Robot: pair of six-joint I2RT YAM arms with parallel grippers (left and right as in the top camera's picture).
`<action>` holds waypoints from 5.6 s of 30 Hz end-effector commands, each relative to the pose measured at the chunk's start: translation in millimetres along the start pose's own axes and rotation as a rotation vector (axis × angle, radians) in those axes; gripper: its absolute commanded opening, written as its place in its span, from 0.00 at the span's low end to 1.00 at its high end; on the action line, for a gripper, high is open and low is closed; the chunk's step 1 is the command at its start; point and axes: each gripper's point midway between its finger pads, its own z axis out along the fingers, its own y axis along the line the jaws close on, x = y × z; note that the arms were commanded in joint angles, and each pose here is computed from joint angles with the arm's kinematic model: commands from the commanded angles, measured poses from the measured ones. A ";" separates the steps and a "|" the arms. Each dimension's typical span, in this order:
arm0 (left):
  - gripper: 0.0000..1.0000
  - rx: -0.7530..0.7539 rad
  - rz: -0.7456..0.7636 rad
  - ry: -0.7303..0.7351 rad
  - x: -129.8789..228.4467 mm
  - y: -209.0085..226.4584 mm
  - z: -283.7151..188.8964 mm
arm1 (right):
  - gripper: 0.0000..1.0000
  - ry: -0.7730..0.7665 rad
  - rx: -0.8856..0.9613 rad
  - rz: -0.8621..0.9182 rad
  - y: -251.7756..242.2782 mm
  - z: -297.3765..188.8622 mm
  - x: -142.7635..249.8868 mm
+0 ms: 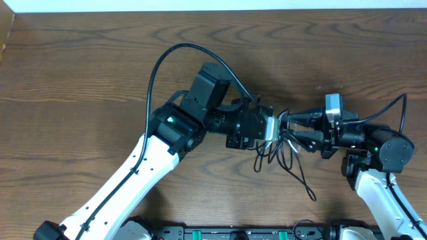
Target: Untangle cables
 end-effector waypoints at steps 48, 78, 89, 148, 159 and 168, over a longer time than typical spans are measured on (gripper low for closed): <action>0.98 -0.158 -0.073 0.298 48.4 20.8 11.0 | 0.01 -0.123 0.194 -0.009 -38.8 -10.4 -18.2; 0.53 -0.261 -0.243 0.068 -4.0 45.2 3.5 | 0.01 -0.083 0.174 -0.064 -33.4 -18.3 -14.7; 0.08 -0.268 -0.232 0.058 -6.7 47.4 3.2 | 0.01 -0.078 0.165 -0.089 -30.5 -17.9 -15.6; 0.41 -0.220 -0.237 0.030 -11.9 39.9 5.3 | 0.01 -0.064 0.146 -0.082 -27.6 -17.0 -12.9; 0.40 -0.165 -0.227 -0.014 -21.2 31.9 7.6 | 0.01 -0.065 0.146 -0.078 -27.7 -17.0 -12.9; 0.37 -0.075 -0.237 -0.052 -25.0 20.0 16.0 | 0.01 -0.090 0.177 -0.080 -32.7 -18.2 -17.4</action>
